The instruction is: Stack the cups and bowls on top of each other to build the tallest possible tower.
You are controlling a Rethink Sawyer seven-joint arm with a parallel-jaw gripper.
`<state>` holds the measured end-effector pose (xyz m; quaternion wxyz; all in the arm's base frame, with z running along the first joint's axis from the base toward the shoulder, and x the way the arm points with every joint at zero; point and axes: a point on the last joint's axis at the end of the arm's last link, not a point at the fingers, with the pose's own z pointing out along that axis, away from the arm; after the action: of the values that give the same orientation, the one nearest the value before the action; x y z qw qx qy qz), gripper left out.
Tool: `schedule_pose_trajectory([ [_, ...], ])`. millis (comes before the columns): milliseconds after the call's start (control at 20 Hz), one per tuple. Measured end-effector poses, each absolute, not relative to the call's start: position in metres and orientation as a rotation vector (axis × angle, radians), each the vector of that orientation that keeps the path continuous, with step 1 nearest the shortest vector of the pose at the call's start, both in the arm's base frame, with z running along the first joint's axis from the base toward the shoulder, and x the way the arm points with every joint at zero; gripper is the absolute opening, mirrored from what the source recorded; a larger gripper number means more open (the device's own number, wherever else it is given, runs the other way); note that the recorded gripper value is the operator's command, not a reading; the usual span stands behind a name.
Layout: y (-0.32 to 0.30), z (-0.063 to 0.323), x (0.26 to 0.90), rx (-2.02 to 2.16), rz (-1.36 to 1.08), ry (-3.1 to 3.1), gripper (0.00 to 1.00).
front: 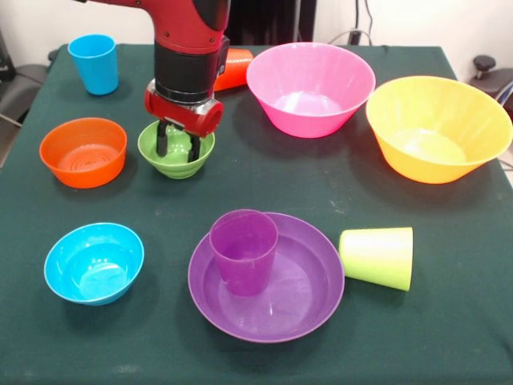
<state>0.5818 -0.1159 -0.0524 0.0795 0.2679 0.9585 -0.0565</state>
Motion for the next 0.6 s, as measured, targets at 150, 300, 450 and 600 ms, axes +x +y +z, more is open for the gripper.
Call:
schedule_pose_trajectory([
  [150,-0.117,-0.051,0.582,0.806,-0.168,2.866,1.0],
  [300,-0.121,-0.046,0.583,0.82,-0.168,2.866,1.0],
  [450,-0.125,-0.037,0.583,0.835,-0.174,2.869,1.0],
  [600,-0.126,-0.028,0.584,0.846,-0.182,2.872,1.0],
])
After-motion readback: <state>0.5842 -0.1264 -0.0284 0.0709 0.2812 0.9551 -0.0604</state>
